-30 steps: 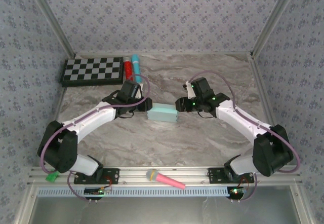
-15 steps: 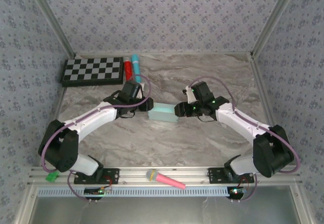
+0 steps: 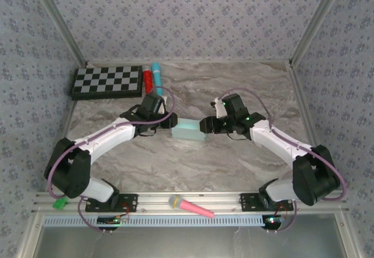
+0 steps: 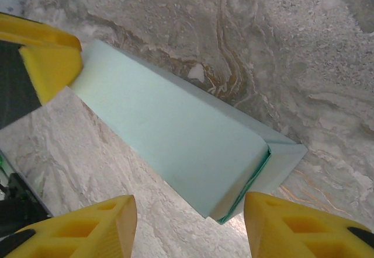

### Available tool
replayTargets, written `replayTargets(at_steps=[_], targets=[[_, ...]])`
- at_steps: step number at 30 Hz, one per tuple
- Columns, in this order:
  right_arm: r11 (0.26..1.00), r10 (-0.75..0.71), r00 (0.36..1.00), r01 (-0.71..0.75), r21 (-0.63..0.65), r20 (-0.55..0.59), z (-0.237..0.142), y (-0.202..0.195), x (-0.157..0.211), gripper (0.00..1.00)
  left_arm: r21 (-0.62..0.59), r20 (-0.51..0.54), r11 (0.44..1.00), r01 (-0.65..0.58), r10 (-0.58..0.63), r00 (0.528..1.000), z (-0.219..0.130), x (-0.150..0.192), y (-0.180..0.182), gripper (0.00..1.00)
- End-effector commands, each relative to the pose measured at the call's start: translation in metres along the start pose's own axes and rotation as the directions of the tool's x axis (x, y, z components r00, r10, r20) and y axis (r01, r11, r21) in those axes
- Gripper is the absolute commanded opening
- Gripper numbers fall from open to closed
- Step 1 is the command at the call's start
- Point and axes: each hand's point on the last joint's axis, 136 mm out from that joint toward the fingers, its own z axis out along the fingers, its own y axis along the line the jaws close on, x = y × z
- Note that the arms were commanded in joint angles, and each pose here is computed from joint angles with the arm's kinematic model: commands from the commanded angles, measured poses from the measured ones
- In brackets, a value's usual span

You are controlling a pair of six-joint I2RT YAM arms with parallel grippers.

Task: Fold the paper box

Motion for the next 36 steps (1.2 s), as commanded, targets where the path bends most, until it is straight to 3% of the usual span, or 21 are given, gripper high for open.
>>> replayTargets(at_steps=[1,21,36], targets=[[0.999,0.047,0.999,-0.047,-0.007,0.026,-0.003,-0.003,-0.005,0.53,-0.103,-0.145,0.994,-0.018,0.003,0.989,0.011,0.044,0.027,0.45],[0.991,0.122,0.988,-0.116,0.071,-0.092,0.019,-0.038,0.034,0.52,-0.112,-0.155,0.993,-0.037,0.019,0.988,0.016,0.056,0.034,0.46],[0.952,0.215,0.968,-0.177,0.251,-0.132,0.025,-0.084,0.060,0.50,-0.158,-0.174,0.986,-0.052,0.024,0.984,0.021,0.075,0.049,0.46]])
